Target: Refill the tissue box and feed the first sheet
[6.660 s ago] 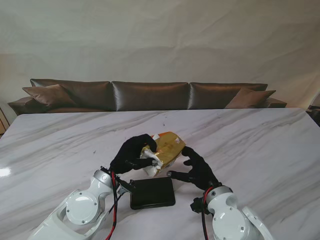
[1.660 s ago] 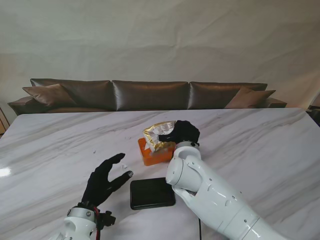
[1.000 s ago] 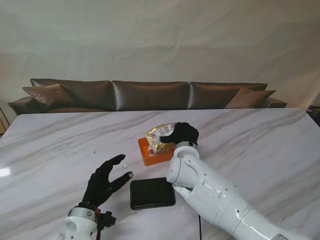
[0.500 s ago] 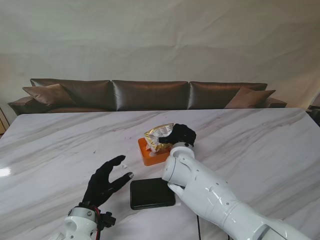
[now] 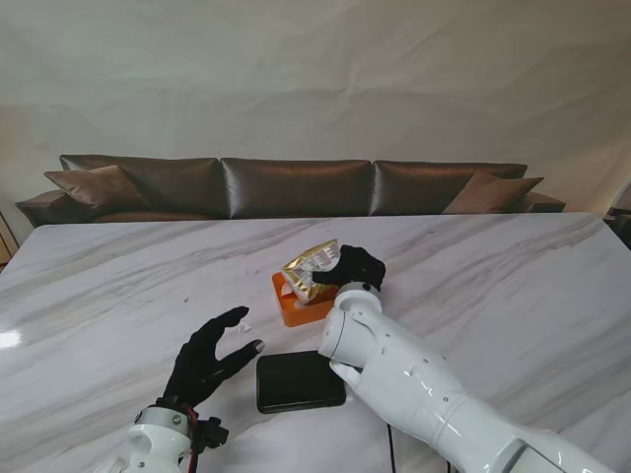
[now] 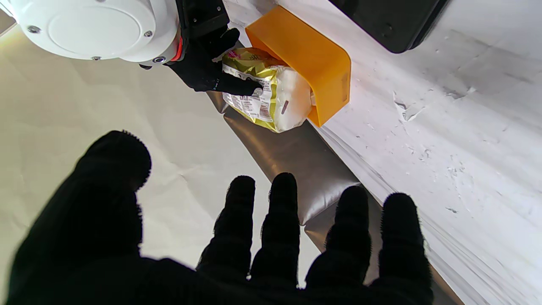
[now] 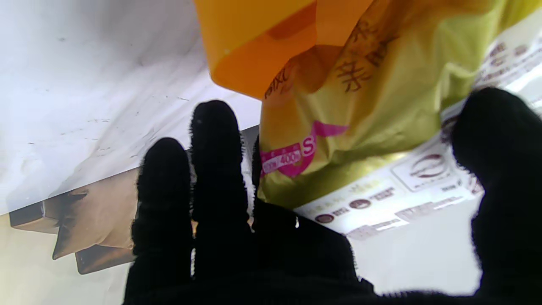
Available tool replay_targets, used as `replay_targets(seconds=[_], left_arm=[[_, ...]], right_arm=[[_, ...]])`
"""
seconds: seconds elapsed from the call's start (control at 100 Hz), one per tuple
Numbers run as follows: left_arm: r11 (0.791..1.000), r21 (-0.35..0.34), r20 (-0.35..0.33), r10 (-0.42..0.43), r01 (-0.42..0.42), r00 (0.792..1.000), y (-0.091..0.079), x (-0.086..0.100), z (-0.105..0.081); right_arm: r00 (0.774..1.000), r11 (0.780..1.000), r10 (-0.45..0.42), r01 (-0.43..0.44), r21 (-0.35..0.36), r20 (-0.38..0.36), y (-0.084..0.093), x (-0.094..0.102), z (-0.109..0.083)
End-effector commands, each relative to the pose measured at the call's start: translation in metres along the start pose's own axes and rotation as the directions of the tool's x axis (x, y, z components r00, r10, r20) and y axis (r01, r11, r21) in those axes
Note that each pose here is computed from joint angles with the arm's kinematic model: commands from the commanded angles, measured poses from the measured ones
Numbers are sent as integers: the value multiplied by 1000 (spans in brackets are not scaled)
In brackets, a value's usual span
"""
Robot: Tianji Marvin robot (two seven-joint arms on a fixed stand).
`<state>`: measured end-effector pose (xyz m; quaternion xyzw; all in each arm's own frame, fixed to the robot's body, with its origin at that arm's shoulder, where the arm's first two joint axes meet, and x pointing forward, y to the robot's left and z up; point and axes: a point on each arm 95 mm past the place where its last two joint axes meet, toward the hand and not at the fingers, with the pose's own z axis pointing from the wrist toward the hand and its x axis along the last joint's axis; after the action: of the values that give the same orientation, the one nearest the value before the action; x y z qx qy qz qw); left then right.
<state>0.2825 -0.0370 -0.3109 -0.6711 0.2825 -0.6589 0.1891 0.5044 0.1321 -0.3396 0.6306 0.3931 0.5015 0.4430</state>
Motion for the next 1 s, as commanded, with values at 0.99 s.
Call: replay_targets(seconds=[0.99], left_arm=[[1000,-18,-13,-19,19,1000,-1,-5,-1]], right_arm=[[994,990,-113,113,85,0,3,-1,-15]])
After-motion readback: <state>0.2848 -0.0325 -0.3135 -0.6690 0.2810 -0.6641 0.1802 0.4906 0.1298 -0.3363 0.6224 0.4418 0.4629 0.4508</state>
